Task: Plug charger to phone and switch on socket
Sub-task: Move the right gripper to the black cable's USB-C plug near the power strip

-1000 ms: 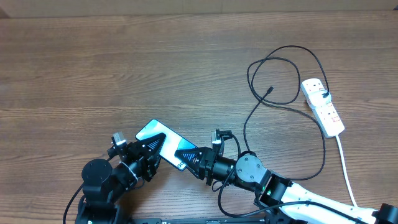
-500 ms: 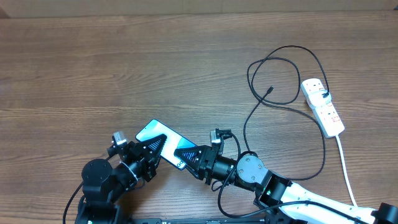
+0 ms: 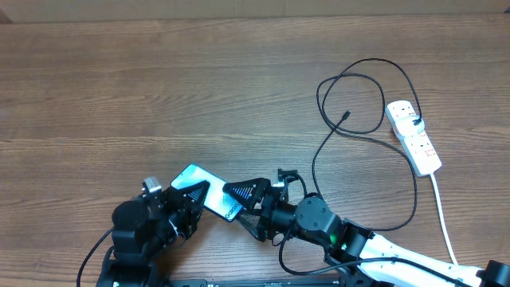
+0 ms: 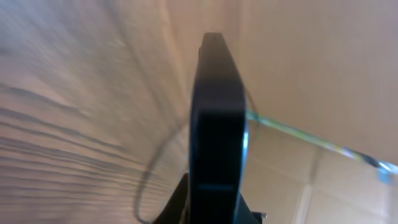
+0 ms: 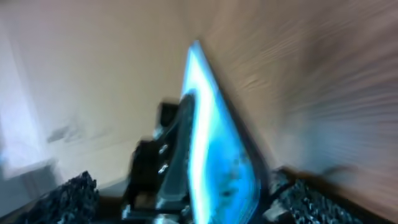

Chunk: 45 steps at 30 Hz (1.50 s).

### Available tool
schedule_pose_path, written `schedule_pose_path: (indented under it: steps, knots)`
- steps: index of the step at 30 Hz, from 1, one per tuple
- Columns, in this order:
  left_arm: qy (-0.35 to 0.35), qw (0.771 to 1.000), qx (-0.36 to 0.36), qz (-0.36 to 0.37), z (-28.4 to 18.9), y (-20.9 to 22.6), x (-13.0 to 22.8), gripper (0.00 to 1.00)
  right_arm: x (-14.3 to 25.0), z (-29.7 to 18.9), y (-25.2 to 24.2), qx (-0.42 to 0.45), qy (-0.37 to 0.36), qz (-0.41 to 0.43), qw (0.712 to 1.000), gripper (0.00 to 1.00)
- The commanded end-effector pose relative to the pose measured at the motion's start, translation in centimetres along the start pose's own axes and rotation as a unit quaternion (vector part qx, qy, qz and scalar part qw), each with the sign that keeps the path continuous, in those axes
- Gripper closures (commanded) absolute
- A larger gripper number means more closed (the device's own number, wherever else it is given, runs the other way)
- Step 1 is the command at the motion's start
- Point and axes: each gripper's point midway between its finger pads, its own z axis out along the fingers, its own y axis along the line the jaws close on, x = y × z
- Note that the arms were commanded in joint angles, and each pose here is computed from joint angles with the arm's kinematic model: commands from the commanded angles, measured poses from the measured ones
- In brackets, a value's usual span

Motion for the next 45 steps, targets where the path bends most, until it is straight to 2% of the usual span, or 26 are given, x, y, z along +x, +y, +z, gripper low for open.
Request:
schedule_pose_path:
  steps: [1, 3, 4, 7, 10, 11, 15, 20, 25, 30, 36, 39, 45]
  knots:
    - [-0.019, 0.999, -0.01, 0.04, 0.2, 0.3, -0.7, 0.96, -3.2, -0.4, -1.3, 0.025, -0.092, 0.0, 0.995, 0.0]
    - [-0.014, 0.999, -0.015, 0.037, 0.4, 0.4, -0.6, 0.96, -5.0, -0.8, -1.7, 0.04, -0.133, -0.047, 0.989, 0.0]
    - [-0.003, 0.999, -0.024, 0.031, 0.6, 0.9, -0.4, 0.96, -7.0, -1.4, -1.1, 0.049, -0.168, -0.152, 0.973, 0.0]
    - [0.018, 0.999, -0.04, 0.019, 1.1, 1.5, 0.0, 0.96, -9.6, -2.3, -0.7, 0.068, -0.199, -0.233, 0.949, 0.0]
    - [0.053, 0.998, -0.042, 0.014, 1.9, 1.4, 0.8, 0.96, -12.4, -3.6, -1.2, 0.105, -0.228, -0.225, 0.941, 0.0]
    - [0.078, 0.996, -0.033, 0.018, 2.4, 0.9, 1.2, 0.96, -14.6, -4.8, -1.8, 0.149, -0.25, -0.224, 0.93, 0.0]
    - [0.13, 0.991, -0.019, 0.027, 3.8, 0.1, 2.0, 0.96, -18.4, -7.9, -0.9, 0.24, -0.279, -0.264, 0.892, 0.0]
    - [0.171, 0.985, -0.015, 0.024, 5.2, 0.1, 2.4, 0.96, -22.8, -12.3, 0.9, 0.314, -0.319, -0.276, 0.851, 0.0]
    - [0.207, 0.978, 0.006, 0.035, 5.9, -0.6, 3.0, 0.96, -27.6, -15.8, 0.1, 0.367, -0.35, -0.248, 0.825, 0.09]
    - [0.232, 0.972, 0.017, 0.03, 5.6, -1.2, 3.7, 0.96, -31.6, -16.0, -2.2, 0.391, -0.354, -0.218, 0.821, 0.27]
    - [0.263, 0.964, 0.021, 0.03, 5.1, -1.3, 4.7, 0.96, -35.2, -13.6, -4.1, 0.427, -0.325, -0.221, 0.814, 0.33]
    - [0.266, 0.963, 0.021, 0.03, 5.0, -1.3, 4.8, 0.96, -36.3, -12.7, -5.4, 0.449, -0.309, -0.211, 0.811, 0.42]
    - [0.265, 0.964, 0.021, 0.03, 5.1, -1.3, 4.7, 0.96, -37.4, -12.0, -6.8, 0.452, -0.315, -0.198, 0.811, 0.44]
